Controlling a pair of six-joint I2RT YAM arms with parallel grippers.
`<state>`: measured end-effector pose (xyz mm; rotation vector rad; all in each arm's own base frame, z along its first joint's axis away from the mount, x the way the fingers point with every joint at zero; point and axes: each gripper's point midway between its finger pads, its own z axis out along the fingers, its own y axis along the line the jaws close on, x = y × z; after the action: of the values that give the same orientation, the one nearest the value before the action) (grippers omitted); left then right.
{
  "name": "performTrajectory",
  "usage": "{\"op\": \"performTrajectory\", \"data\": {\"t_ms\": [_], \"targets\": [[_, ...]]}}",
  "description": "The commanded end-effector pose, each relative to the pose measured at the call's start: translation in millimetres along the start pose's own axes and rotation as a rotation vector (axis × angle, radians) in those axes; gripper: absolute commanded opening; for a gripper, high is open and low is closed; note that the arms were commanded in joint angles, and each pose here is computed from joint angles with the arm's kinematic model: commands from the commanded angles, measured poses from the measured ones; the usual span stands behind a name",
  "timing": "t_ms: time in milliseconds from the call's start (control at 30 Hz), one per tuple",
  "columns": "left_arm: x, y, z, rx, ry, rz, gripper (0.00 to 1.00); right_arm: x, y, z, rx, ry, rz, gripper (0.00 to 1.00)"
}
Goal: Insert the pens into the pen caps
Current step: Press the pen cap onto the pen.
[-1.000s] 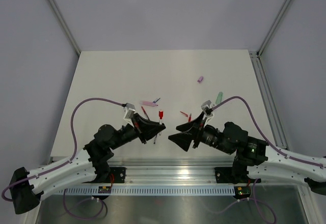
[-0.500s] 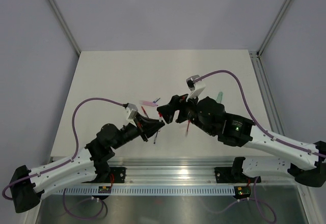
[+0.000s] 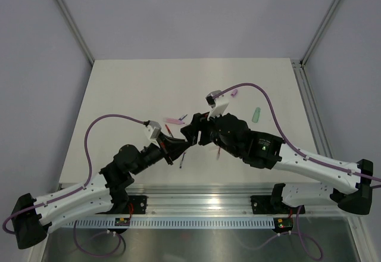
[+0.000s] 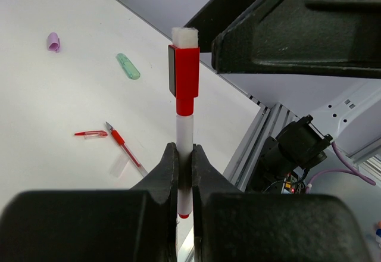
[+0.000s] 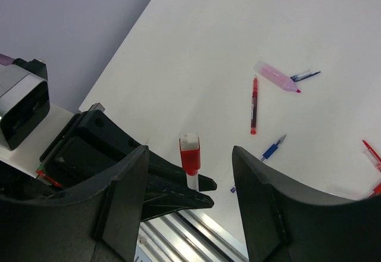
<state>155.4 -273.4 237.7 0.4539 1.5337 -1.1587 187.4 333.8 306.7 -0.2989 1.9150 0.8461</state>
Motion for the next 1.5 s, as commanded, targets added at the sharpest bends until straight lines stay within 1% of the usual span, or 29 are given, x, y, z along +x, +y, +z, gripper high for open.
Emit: {"op": "performTrajectory", "data": {"t_ms": [0,267,567,667,800,867,900,1000,1167,1233,1333,1467], "targets": [[-10.7,-1.1,1.9,0.003,-0.051,0.012,0.0,-16.1,15.0,2.8,-0.043,-0.032,0.024,0.64],[-10.0,-1.4,2.0,0.005,-0.048,0.012,0.0,-11.6,16.1,10.4,-0.045,-0.032,0.025,0.52],[-8.2,-4.1,3.0,0.021,-0.039,0.01,0.0,-7.6,12.5,13.9,-0.034,-0.037,0.037,0.52],[-8.6,-4.2,2.1,0.021,-0.042,0.008,0.0,-7.8,13.9,14.1,-0.037,-0.036,0.038,0.46],[-9.0,-4.7,1.5,0.024,-0.044,0.008,0.0,-0.3,9.7,16.9,-0.021,-0.02,0.039,0.45],[-8.8,-5.0,1.7,0.025,-0.044,0.005,0.0,1.3,8.0,17.4,-0.017,-0.02,0.043,0.39],[-10.0,-5.3,1.9,0.025,-0.047,0.006,0.0,1.9,7.9,17.2,-0.018,-0.019,0.044,0.34],[-10.5,-5.3,1.7,0.024,-0.049,0.002,0.0,6.6,5.8,17.8,-0.012,-0.006,0.045,0.32],[-12.5,-4.7,2.5,0.017,-0.054,-0.004,0.0,16.2,0.0,17.3,0.004,0.017,0.04,0.08],[-14.0,-4.3,2.6,0.012,-0.058,-0.006,0.0,18.9,-1.8,16.8,0.006,0.023,0.045,0.01],[-18.9,-4.1,3.2,0.001,-0.064,-0.004,0.0,28.8,-1.3,15.5,-0.014,0.044,0.05,0.0],[-29.3,-8.4,2.8,0.004,-0.083,-0.015,0.0,57.1,-7.7,12.5,0.003,0.08,0.025,0.0]]}}
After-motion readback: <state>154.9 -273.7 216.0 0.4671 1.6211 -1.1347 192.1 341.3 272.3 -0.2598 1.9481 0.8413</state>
